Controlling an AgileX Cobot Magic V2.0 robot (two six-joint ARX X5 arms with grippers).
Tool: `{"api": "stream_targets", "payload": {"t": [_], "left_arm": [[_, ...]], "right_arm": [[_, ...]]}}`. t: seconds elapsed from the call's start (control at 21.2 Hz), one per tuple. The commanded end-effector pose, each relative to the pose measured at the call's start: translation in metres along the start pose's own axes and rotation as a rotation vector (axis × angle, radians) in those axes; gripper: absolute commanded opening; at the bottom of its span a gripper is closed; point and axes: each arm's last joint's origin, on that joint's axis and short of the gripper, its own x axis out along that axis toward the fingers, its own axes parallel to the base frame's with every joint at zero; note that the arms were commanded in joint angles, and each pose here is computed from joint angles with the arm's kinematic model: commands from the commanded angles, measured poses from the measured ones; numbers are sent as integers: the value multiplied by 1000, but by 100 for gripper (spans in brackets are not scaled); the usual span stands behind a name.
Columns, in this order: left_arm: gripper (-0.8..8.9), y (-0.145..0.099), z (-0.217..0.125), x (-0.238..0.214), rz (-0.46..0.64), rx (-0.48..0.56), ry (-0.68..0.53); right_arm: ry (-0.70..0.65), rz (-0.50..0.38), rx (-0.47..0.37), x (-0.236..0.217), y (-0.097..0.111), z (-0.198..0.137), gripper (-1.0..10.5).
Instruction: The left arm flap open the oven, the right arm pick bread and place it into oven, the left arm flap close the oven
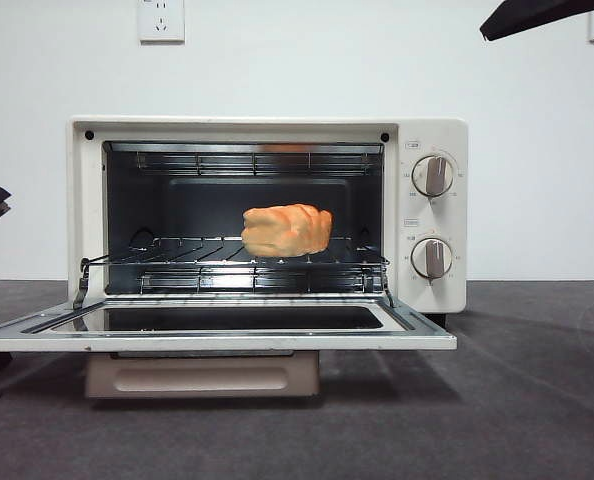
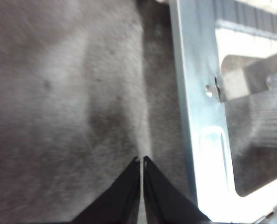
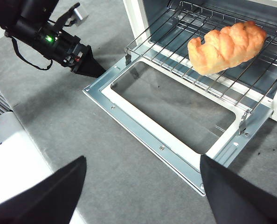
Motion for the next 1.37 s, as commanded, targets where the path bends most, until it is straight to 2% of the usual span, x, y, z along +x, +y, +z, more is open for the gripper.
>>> {"api": "stream_targets", "payload": {"t": [0.05,0.42,0.85,1.37], "left_arm": [[14,0,0,4,-29,15,11],[14,-5,-1,7,-93,24,29],[14,-9,0,7,-213,3,37],[15,-13,17,3,-311,-36,-83]], "right_arm": [[-10,11,-18,0,2,3,377],[-9,11,-18,0,2,3,377],[-9,12,-15,0,2,3,377],[-9,12,-14,0,2,3,377]]}}
